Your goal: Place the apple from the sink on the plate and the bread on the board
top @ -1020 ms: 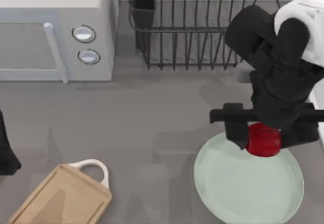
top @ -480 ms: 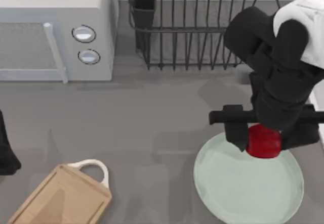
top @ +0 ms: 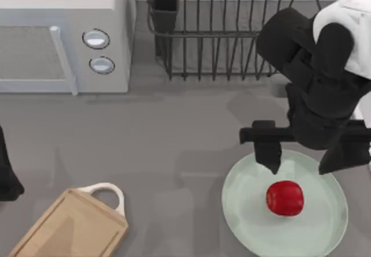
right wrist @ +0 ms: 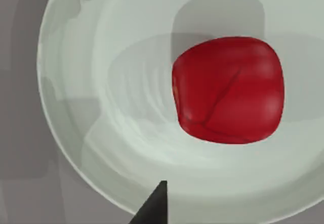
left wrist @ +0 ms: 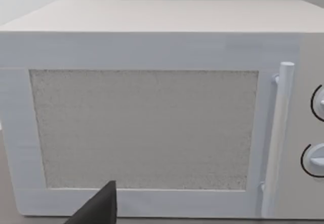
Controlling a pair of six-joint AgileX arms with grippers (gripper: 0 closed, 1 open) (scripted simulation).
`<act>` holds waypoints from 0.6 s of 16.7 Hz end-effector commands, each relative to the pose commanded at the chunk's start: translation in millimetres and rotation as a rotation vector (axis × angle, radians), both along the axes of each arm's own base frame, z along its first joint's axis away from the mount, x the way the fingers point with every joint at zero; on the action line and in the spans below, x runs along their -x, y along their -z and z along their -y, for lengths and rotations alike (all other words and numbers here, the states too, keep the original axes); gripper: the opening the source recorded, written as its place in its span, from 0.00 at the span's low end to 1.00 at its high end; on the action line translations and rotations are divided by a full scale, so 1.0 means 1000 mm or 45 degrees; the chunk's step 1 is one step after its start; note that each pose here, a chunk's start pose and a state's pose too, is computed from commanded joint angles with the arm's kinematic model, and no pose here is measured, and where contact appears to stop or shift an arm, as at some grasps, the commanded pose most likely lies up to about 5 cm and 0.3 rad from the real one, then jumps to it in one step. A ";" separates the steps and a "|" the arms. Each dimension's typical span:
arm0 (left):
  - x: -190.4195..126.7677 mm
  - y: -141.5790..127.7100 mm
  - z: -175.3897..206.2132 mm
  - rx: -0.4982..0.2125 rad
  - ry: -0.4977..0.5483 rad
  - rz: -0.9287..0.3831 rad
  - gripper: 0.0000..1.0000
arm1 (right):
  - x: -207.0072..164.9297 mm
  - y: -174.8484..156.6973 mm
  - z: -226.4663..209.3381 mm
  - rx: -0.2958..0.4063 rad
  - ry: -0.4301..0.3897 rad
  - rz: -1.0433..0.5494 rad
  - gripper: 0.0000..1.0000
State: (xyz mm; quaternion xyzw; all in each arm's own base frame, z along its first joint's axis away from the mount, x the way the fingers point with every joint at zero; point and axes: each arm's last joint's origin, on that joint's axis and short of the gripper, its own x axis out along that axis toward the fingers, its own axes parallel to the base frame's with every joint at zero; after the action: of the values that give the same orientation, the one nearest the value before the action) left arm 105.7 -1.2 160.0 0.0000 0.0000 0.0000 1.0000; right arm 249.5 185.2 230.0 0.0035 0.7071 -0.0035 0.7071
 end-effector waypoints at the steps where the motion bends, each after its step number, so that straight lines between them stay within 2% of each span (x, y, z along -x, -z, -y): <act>1: 0.000 0.000 0.000 0.000 0.000 0.000 1.00 | 0.000 0.000 0.000 0.000 0.000 0.000 0.98; 10: 0.000 0.000 0.000 0.000 0.000 0.000 1.00 | 0.000 0.000 0.000 0.000 0.002 0.000 1.00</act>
State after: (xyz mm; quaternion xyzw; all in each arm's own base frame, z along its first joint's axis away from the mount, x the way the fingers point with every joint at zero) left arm 105.7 -1.2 160.0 0.0000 0.0000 0.0000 1.0000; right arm 249.9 184.9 229.8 0.0039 0.7072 -0.0041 0.7070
